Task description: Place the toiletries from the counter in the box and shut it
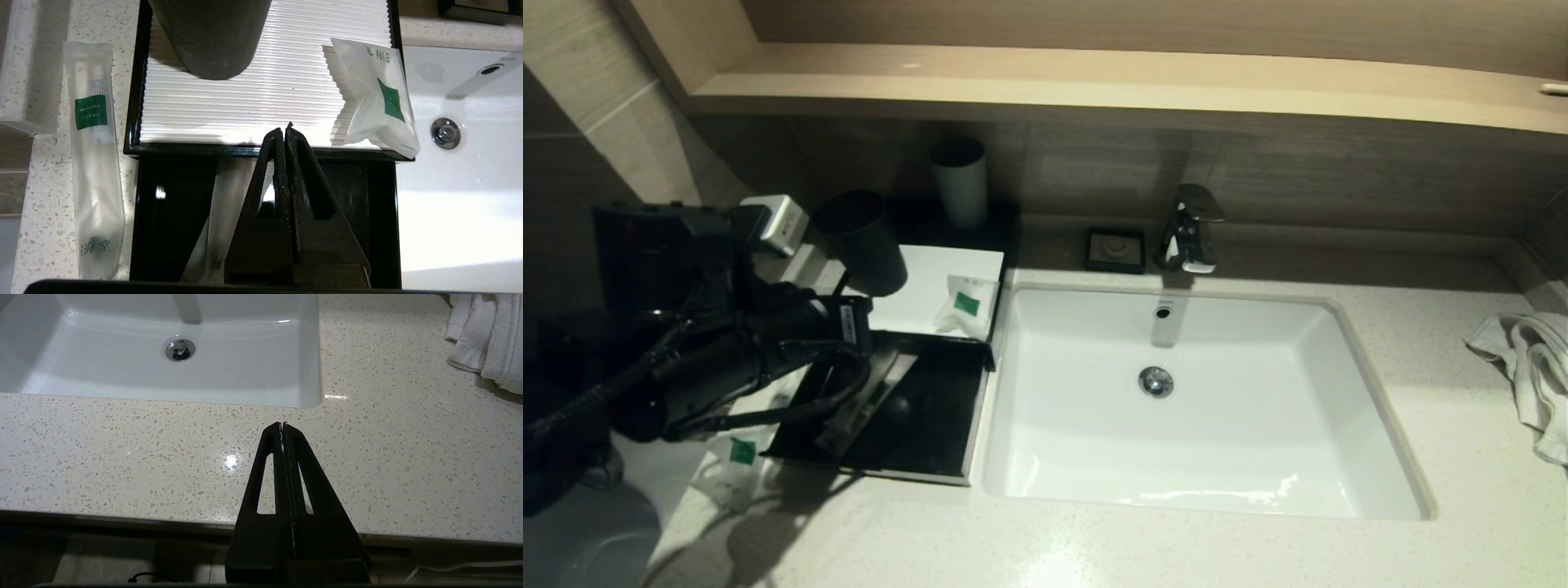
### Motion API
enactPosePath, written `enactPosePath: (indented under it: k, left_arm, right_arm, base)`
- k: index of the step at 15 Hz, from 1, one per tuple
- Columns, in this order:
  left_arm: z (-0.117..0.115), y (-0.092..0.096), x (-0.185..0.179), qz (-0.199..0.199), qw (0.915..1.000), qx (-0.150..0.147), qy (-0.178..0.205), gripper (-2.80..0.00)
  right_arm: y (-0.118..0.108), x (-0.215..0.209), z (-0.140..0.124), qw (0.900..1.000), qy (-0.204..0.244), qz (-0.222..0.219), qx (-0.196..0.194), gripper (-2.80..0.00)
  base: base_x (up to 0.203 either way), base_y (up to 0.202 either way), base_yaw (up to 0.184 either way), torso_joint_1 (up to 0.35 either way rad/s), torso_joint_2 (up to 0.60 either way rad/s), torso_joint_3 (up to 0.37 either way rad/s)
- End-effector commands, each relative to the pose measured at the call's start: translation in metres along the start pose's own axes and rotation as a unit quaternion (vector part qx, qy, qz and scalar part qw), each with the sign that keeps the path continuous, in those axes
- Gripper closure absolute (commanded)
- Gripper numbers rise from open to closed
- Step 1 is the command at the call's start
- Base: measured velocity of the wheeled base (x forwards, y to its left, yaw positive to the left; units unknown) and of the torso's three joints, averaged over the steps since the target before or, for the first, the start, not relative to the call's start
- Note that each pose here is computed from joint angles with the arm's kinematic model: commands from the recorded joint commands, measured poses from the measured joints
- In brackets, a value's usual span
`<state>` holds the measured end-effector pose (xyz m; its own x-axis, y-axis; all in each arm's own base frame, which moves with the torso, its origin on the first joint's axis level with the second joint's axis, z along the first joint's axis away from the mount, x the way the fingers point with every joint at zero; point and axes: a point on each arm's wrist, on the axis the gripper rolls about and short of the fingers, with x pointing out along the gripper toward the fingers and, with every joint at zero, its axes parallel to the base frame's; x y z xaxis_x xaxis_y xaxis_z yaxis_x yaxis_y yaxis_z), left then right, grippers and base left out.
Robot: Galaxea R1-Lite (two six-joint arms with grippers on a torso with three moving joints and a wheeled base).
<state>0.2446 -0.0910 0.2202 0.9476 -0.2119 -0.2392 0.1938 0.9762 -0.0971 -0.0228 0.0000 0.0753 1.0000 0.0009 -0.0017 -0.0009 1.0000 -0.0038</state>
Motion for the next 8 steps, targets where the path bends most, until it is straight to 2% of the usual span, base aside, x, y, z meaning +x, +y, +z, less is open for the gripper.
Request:
enactPosePath:
  k: [1, 4, 8]
  left_arm:
    - [-0.001, -0.01, 0.012, 0.019, 0.9998, -0.004, 0.001, 0.0]
    - [0.004, -0.025, 0.012, 0.011, 0.9998, -0.017, -0.006, 0.0]
    - [0.004, -0.031, 0.016, 0.007, 0.9998, -0.016, -0.001, 0.0]
  right_arm:
    - [0.0, 0.0, 0.0, 1.0, 0.0, 0.0, 0.0, 0.0]
    - [0.0, 0.0, 0.0, 1.0, 0.0, 0.0, 0.0, 0.0]
    - [0.0, 0.0, 0.0, 1.0, 0.0, 0.0, 0.0, 0.0]
  base:
    - [0.0, 0.0, 0.0, 0.0, 0.0, 0.0]
    - [0.0, 0.0, 0.0, 0.0, 0.0, 0.0]
    - [0.0, 0.0, 0.0, 0.0, 0.0, 0.0]
